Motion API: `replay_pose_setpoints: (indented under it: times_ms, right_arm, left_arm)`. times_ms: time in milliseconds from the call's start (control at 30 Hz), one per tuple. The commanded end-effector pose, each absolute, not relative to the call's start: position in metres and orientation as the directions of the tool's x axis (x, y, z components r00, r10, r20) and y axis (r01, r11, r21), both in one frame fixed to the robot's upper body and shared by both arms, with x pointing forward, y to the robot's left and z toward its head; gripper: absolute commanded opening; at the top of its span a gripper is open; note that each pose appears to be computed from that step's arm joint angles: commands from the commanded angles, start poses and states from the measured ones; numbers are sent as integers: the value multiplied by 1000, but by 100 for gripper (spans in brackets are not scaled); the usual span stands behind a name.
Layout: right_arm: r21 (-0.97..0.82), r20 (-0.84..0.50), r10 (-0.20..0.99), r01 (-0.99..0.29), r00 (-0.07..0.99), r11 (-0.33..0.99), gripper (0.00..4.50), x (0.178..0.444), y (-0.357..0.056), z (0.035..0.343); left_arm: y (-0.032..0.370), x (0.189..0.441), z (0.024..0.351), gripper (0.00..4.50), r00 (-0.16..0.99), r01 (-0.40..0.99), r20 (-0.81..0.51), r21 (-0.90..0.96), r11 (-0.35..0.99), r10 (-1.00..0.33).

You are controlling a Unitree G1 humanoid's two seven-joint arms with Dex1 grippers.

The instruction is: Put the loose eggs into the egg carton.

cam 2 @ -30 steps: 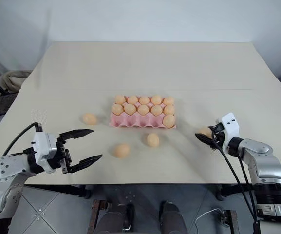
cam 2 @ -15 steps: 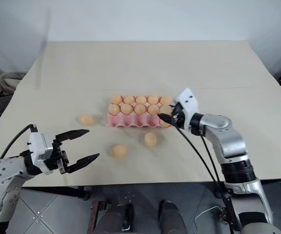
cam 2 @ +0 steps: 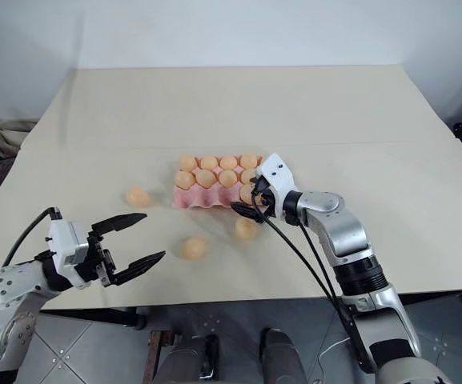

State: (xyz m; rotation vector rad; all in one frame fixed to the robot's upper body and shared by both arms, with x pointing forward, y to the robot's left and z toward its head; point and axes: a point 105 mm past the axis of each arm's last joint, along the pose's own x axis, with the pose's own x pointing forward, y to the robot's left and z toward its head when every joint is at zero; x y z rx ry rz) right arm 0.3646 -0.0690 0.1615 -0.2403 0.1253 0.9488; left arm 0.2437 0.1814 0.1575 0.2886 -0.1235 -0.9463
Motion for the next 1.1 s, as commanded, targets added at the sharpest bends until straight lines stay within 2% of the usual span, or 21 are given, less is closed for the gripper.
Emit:
replay_pose_setpoints:
  times_ms: [33,267,367,467,533,667,833,967,1100]
  right_arm:
    - [-217,-112,854,-851,508,478,446,342,-83,194]
    - [-283,-75,894,-869,442,406,446,296,-155,191]
    - [-281,-84,881,-860,465,427,446,278,-183,182]
    - [-263,-173,854,-859,490,440,446,258,-210,161]
    - [-268,-197,849,-860,490,434,446,250,-216,155]
    - [-288,-164,800,-804,577,521,446,239,-231,148]
    - [-310,-132,770,-764,624,566,446,234,-236,142]
    - [-322,-127,772,-762,623,562,446,236,-233,142]
    - [-318,-142,812,-803,566,504,446,241,-216,145]
  left_arm:
    - [182,241,164,450,574,779,-8,316,542,-819]
    - [211,246,158,450,631,750,-55,299,590,-774]
    - [224,245,156,450,640,747,-86,306,591,-764]
    - [239,246,155,450,665,727,-106,317,609,-739]
    - [243,247,155,450,679,715,-103,319,622,-727]
    - [247,251,152,450,686,709,-102,319,629,-721]
    - [243,253,150,450,670,724,-101,306,618,-735]
    - [237,257,150,450,660,731,-91,302,611,-745]
    - [232,258,151,450,643,745,-83,298,597,-761]
